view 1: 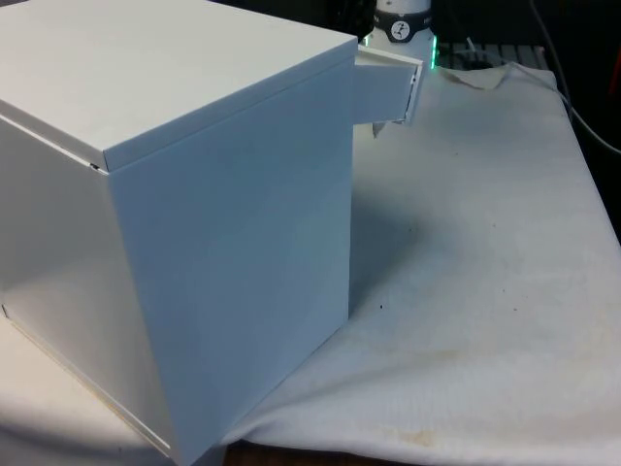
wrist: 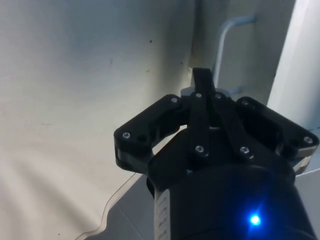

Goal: Open the drawer, then close it.

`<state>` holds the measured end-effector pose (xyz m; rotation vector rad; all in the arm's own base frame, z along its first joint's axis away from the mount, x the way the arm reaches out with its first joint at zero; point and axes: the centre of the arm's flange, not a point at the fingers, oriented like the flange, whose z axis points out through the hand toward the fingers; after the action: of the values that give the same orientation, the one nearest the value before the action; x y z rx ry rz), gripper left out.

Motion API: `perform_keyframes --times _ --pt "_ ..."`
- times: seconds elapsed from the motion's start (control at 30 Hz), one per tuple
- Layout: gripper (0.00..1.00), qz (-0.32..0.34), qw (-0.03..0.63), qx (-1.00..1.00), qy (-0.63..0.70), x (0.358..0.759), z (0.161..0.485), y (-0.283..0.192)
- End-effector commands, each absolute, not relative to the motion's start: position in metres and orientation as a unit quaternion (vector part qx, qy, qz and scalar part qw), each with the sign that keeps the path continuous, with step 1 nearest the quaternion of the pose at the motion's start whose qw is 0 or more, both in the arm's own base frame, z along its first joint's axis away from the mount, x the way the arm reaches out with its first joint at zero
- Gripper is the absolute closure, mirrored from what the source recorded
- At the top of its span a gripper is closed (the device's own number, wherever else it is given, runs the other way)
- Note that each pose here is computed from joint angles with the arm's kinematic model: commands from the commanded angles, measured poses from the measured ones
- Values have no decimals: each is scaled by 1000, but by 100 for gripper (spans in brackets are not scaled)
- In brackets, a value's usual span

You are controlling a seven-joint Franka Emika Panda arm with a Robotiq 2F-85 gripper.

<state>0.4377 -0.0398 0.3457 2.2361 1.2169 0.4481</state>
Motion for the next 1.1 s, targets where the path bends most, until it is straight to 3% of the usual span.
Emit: perform_keyframes --times 0.0,1.07 --pt "100 166 279 830 454 442 349 -43" --pt "100 183 325 819 435 484 388 -69"
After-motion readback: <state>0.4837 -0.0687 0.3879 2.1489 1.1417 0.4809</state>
